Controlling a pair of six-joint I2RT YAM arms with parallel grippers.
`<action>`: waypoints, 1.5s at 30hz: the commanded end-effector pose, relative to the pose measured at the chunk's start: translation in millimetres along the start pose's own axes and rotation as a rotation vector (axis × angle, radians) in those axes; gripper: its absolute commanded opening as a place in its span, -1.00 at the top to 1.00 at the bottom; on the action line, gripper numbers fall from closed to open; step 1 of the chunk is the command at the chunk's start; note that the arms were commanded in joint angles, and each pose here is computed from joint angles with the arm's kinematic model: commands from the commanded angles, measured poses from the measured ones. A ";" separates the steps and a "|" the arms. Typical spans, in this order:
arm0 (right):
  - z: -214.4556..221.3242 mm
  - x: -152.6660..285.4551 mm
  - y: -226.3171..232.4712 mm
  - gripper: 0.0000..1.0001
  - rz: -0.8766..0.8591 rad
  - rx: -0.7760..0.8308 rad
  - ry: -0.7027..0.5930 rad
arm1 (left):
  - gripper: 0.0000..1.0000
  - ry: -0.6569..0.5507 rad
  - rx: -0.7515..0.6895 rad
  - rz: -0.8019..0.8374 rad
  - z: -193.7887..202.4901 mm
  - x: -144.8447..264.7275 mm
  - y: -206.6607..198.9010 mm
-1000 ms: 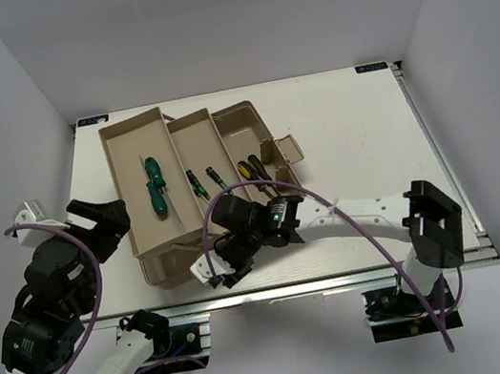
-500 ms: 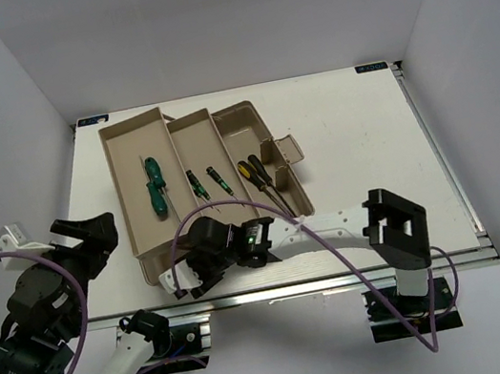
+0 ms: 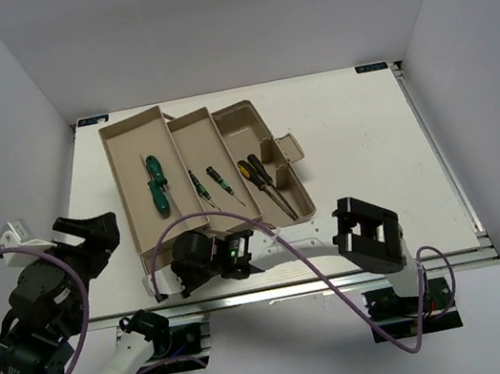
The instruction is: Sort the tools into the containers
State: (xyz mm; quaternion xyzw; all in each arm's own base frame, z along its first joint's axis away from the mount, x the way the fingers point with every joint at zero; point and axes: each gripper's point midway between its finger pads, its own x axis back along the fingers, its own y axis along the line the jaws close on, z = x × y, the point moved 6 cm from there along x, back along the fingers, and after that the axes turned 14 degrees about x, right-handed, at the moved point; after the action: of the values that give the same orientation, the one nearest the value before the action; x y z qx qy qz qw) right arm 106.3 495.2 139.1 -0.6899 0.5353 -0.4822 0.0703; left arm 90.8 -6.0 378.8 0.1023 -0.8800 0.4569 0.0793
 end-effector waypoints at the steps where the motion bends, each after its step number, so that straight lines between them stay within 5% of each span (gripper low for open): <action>1: -13.6 37.4 -30.3 1.00 0.098 -0.006 -0.052 | -0.78 0.050 -0.003 -0.069 18.1 -14.7 5.7; 10: -7.4 143.9 -76.4 1.00 0.280 -0.225 -0.232 | -0.57 0.043 0.026 -0.179 43.6 -40.5 26.3; 15: 8.6 172.2 -73.4 1.00 0.350 -0.254 -0.289 | -0.03 0.080 0.023 -0.300 79.3 -62.8 60.0; 22: 8.9 172.3 -57.7 1.00 0.313 -0.273 -0.324 | 0.36 0.226 -0.016 -0.385 138.1 -93.3 94.7; 30: -0.6 179.4 -62.0 1.00 0.328 -0.292 -0.372 | 0.23 0.459 -0.001 -0.390 222.4 -138.8 130.8; 36: -5.8 181.6 -57.0 1.00 0.307 -0.281 -0.398 | 0.22 0.522 0.041 -0.298 227.9 -173.9 121.1; 45: 0.1 169.2 -45.4 1.00 0.230 -0.265 -0.356 | 0.11 0.649 0.288 0.235 212.6 -187.3 60.7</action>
State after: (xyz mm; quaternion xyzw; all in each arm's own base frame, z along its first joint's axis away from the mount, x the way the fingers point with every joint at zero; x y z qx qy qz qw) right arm 143.5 355.3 205.1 -0.6848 0.6533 -0.3227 0.0083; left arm 231.1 -87.2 99.2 0.0974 -0.7697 0.5290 0.3438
